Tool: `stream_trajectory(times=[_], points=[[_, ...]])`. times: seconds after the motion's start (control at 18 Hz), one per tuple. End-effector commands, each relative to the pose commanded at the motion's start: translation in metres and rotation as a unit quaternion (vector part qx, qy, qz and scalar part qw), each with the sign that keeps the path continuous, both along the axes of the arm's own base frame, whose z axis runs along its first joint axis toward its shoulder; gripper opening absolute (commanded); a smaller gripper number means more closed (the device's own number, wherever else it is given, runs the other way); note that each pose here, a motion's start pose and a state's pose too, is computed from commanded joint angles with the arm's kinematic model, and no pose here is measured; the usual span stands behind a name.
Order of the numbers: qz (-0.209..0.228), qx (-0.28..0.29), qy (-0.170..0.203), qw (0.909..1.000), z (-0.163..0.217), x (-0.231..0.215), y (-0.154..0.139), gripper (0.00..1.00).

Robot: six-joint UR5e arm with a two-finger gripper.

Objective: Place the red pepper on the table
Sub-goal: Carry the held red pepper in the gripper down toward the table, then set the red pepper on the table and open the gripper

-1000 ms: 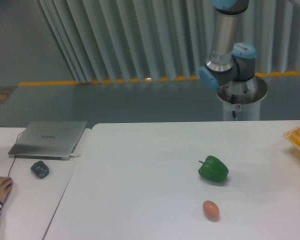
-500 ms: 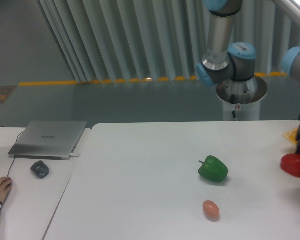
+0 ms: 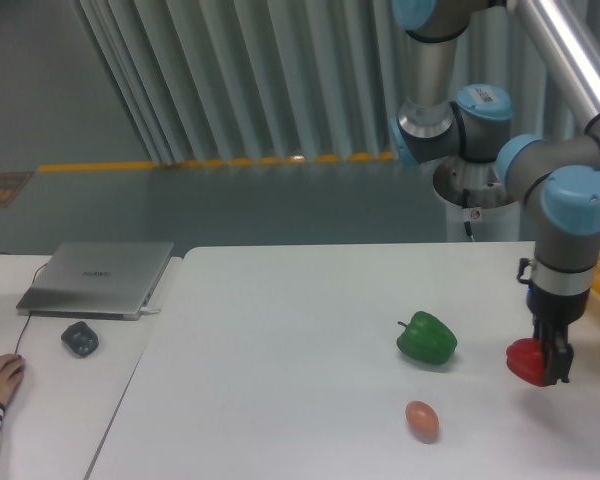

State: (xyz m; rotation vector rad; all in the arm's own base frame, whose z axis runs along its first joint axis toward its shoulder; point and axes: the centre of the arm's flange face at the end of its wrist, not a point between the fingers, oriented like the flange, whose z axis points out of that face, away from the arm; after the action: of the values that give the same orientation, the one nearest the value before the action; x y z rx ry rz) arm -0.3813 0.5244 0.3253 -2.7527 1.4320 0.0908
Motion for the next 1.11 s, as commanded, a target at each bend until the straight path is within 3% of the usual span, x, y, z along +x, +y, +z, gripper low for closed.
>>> stream_trajectory(times=[0.22,0.94,1.0,1.11], points=[[0.015,-0.013,0.028,0.9994,-0.014,0.016,0.021,0.72],[0.038,-0.039,0.043,0.9976,-0.051,0.038,0.047,0.76],[0.036,-0.039,0.043,0.9976,-0.052,0.039,0.048,0.87],[0.036,-0.039,0.043,0.9976,-0.051,0.039,0.048,0.92]])
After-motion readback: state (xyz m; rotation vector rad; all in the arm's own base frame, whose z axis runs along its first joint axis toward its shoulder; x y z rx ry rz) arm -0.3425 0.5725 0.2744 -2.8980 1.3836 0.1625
